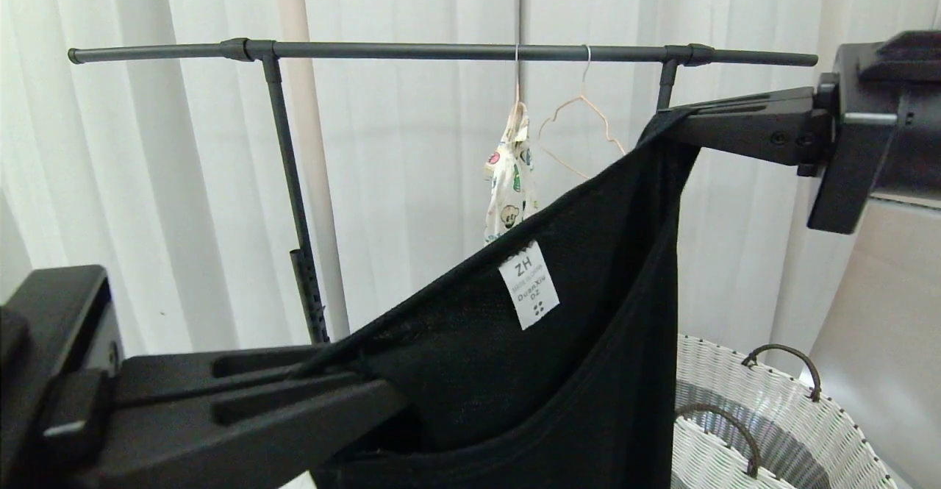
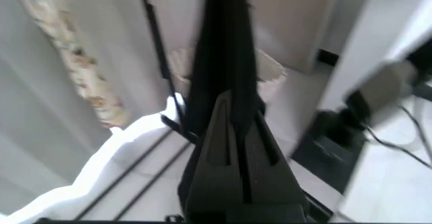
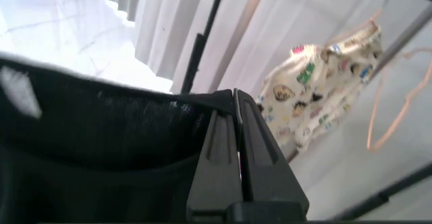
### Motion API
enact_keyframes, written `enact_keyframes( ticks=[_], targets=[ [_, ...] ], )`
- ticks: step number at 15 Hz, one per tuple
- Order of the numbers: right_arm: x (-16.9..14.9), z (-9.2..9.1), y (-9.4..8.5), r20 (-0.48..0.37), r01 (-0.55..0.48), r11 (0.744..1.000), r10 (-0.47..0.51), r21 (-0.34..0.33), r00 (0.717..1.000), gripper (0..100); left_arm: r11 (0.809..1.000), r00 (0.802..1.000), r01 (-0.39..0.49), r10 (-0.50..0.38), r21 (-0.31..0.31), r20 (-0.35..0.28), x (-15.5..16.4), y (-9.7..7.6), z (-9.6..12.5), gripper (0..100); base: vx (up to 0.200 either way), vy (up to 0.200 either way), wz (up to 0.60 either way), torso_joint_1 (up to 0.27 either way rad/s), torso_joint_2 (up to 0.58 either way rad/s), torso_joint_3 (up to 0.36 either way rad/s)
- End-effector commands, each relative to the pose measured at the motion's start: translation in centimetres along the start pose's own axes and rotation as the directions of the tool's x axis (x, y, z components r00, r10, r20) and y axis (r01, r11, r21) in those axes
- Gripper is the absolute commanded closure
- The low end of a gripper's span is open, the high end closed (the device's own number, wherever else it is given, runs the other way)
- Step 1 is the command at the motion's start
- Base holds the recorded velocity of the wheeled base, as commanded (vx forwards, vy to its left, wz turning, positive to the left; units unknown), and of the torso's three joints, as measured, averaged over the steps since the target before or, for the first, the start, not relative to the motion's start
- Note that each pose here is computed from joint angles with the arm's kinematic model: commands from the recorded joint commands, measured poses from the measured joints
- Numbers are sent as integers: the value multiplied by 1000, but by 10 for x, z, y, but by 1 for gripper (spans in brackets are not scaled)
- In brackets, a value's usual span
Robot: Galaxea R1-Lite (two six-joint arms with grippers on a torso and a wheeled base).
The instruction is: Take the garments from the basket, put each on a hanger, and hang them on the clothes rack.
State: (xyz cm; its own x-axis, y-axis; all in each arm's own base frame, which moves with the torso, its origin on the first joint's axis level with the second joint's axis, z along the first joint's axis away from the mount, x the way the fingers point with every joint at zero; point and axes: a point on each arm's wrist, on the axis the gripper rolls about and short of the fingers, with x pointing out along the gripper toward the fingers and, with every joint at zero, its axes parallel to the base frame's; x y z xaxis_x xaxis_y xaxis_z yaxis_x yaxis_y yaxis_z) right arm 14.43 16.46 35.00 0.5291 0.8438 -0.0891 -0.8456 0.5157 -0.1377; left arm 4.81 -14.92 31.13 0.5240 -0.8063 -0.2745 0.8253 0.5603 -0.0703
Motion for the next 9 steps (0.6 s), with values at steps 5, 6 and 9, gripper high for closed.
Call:
enact_keyframes(
  ticks=[5, 6, 9],
  targets=[
    [31, 0, 2, -21, -32, 999, 32, 0, 999, 100, 999, 999, 41, -41, 1, 24, -12, -3, 1, 100, 0, 0, 0, 0, 0, 0],
    [29, 0, 2, -20, -30, 1000, 30, 0, 999, 100, 999, 999, 39, -39, 2, 22, -11, -3, 1, 100, 0, 0, 0, 0, 0, 0],
    [4, 5, 4, -25, -25, 1000, 25, 6, 999, 100, 999, 999, -46, 46, 20, -25, -7, 9, -4, 100, 0, 0, 0, 0, 0, 0]
  ],
)
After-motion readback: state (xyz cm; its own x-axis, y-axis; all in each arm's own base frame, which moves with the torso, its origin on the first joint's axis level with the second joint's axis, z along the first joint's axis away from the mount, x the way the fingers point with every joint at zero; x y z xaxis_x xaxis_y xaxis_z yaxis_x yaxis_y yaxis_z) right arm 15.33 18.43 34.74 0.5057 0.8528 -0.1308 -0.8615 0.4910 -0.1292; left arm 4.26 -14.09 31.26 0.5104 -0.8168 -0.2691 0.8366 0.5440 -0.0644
